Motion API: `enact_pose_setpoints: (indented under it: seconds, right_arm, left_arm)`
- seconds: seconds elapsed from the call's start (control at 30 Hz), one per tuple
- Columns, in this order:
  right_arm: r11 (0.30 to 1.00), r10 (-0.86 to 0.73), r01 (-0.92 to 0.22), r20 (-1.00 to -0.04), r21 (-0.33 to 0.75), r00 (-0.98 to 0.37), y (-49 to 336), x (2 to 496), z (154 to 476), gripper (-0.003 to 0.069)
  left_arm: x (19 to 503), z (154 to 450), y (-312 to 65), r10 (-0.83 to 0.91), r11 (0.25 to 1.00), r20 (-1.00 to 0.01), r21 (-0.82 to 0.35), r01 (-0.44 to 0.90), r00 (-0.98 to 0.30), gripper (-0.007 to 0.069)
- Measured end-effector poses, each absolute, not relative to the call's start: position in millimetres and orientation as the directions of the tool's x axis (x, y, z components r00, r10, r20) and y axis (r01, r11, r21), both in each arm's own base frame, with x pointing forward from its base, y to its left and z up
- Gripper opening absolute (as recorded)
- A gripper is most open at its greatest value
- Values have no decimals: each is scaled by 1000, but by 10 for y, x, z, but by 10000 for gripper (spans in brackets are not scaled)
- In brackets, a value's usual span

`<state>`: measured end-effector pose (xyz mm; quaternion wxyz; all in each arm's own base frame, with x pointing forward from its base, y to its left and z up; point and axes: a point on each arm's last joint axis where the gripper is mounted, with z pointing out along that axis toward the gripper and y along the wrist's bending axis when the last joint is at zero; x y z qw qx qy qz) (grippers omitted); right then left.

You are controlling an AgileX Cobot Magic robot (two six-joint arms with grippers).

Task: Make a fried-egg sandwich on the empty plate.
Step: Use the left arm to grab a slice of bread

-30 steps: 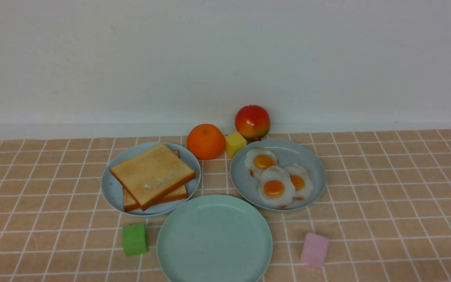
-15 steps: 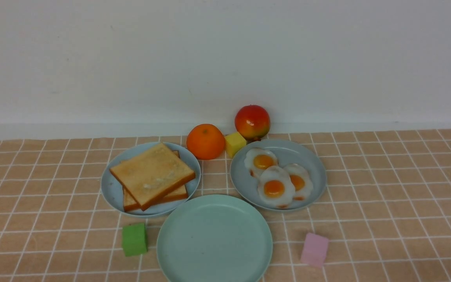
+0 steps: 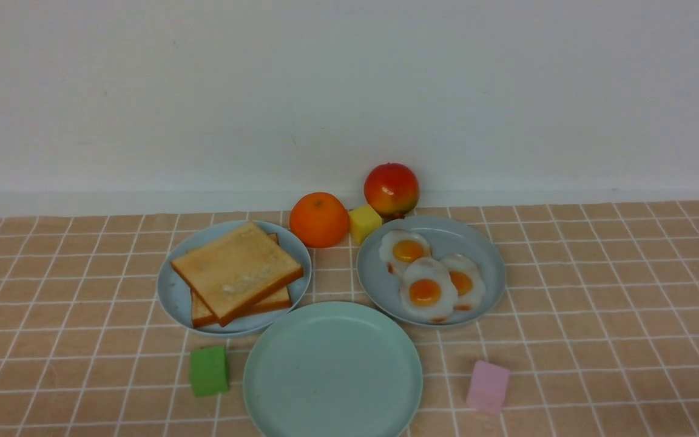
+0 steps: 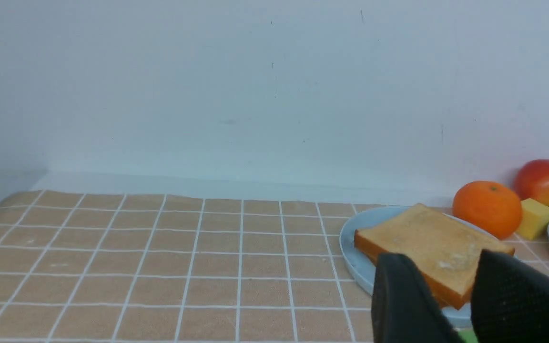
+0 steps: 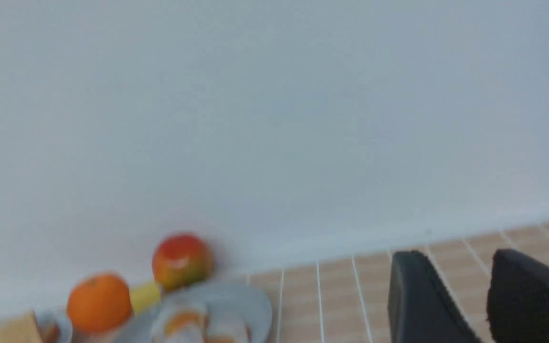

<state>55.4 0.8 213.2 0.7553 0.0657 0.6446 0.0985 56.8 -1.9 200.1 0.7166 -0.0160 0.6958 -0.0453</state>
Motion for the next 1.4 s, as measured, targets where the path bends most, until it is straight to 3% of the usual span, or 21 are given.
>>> enact_pose_setpoints:
  seconds: [0.33, 0.43, 0.53, 0.63, 0.77, 0.9, 1.0, 1.1, 1.2, 1.4]
  right_arm:
    - [957, 289, -65, -901, 284, 324, -48, 515, 2285, 241]
    - [904, 418, -104, -809, 414, 413, -97, 471, 2415, 241]
    - [873, 480, -148, -762, 465, 435, -101, 425, 2592, 241]
    - [858, 512, -212, -741, 468, 435, -67, 315, 3099, 241]
    - [871, 491, -221, -807, 439, 328, 9, 384, 3634, 241]
    - [886, 451, -213, -873, 412, 188, 83, 568, 3968, 241]
    - [897, 402, -194, -916, 397, -14, 165, 860, 4141, 241]
    - [907, 359, -150, -909, 393, -213, 217, 1200, 4047, 241]
    - [924, 308, -110, -882, 367, -357, 236, 1418, 3874, 241]
    - [931, 246, -57, -734, 361, -634, 302, 1701, 3501, 241]
  left_arm:
    - [565, 2045, -31, -121, 991, -990, -116, 62, 73, 238]
    - [521, 2249, -69, -274, 957, -923, -234, 171, 269, 238]
    - [452, 2409, -76, -415, 904, -817, -321, 282, 401, 238]
    - [346, 2731, -31, -574, 817, -673, -433, 382, 467, 238]
    - [297, 3288, -3, -637, 770, -620, -492, 406, 457, 238]
    - [398, 3685, -12, -642, 766, -669, -538, 352, 374, 238]
    - [652, 3915, -36, -641, 766, -746, -605, 216, 182, 238]
    - [970, 3781, -67, -635, 770, -768, -638, 24, -82, 238]
    - [1242, 3533, -88, -622, 779, -730, -612, -133, -283, 238]
    - [1727, 3133, -137, -641, 761, -596, -573, -303, -484, 238]
